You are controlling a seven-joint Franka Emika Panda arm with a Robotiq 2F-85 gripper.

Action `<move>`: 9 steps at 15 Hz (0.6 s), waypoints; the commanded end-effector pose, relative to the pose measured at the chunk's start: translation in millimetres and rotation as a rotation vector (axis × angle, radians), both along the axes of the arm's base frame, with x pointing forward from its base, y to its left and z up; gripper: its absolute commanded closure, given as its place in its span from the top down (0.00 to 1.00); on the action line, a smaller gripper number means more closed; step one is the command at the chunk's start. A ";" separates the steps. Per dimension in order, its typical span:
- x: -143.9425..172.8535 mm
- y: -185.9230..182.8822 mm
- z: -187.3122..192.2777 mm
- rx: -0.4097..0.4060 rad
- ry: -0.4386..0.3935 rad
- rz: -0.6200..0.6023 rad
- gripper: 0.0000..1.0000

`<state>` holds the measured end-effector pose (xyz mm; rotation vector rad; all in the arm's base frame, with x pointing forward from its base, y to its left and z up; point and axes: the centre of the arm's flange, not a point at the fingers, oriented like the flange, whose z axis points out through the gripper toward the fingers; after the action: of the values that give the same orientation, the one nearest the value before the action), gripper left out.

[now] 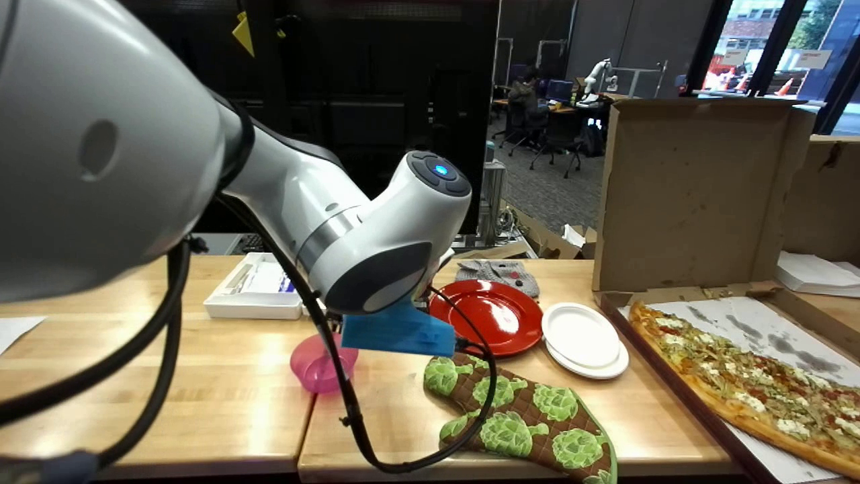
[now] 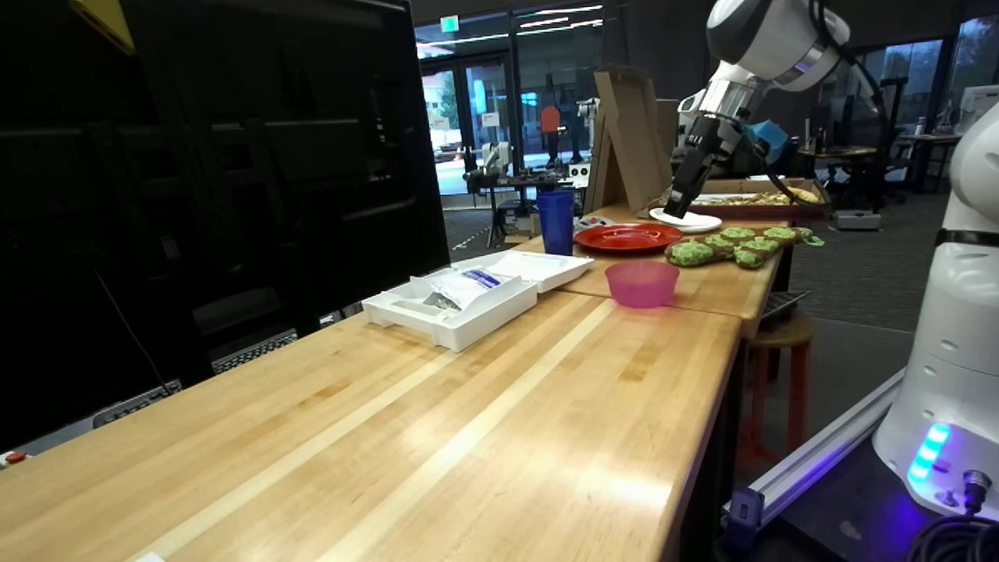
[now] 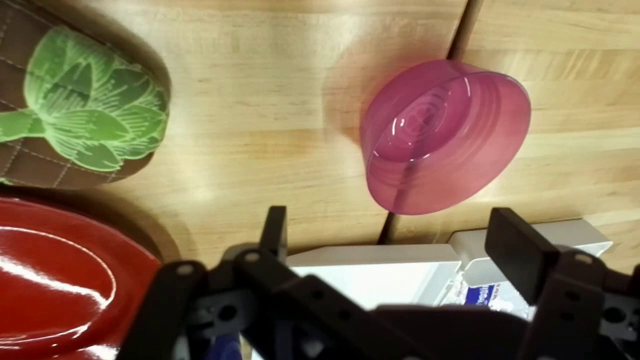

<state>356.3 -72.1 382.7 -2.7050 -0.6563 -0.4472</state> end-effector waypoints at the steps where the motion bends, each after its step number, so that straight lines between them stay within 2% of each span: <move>1: -9.4 24.9 -3.0 0.013 0.019 0.073 1.00; 6: -7.4 47.7 -9.4 0.007 0.025 0.129 1.00; 9: 7.3 55.5 -23.8 0.014 0.016 0.124 1.00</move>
<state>358.6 -27.2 379.5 -2.6456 -0.7919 -0.3789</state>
